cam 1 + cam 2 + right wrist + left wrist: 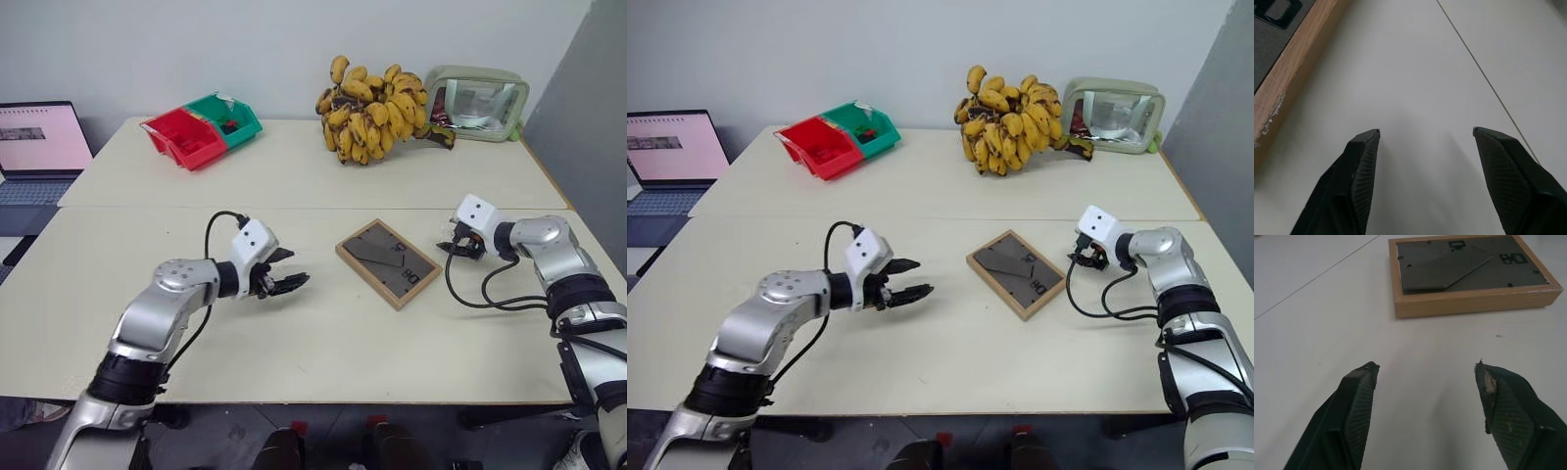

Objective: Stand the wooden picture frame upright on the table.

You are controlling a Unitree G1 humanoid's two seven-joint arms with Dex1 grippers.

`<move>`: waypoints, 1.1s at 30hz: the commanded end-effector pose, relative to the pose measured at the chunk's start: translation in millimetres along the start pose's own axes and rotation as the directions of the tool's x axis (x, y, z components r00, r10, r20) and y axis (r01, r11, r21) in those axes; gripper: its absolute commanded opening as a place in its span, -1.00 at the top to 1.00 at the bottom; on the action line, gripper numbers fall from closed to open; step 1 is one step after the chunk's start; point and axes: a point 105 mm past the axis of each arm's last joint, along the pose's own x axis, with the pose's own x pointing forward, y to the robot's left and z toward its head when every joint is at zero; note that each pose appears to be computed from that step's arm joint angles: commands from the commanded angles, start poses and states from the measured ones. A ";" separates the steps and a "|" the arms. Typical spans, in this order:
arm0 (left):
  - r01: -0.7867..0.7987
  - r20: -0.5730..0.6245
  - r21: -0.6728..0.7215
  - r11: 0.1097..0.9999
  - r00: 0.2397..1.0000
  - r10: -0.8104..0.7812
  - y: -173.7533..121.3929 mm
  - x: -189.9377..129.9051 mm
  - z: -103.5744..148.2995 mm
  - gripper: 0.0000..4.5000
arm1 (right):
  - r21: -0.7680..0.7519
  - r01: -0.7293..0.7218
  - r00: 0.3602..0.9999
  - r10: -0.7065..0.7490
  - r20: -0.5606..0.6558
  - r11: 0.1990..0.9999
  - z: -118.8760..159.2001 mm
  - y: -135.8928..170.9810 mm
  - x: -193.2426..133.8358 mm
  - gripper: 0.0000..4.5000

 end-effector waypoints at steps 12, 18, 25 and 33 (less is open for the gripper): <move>0.074 0.011 -0.011 0.997 0.997 -0.074 -25.0 59.2 0.6 0.99 | -0.018 -0.129 0.986 0.131 0.107 0.991 25.6 40.9 15.9 1.00; 0.026 -0.017 -0.026 0.999 1.000 -0.026 -16.7 70.9 -5.4 0.99 | -0.003 -0.200 0.968 0.198 0.154 0.980 39.8 62.2 16.5 1.00; -0.051 -0.086 -0.015 0.999 0.995 0.049 6.6 55.4 -21.6 0.99 | 0.012 -0.289 0.934 0.279 0.221 0.957 65.7 96.3 17.0 1.00; -0.086 -0.188 -0.027 0.996 0.979 0.079 15.6 25.3 -42.4 0.99 | 0.028 -0.278 0.940 0.265 0.216 0.960 72.1 112.8 26.7 1.00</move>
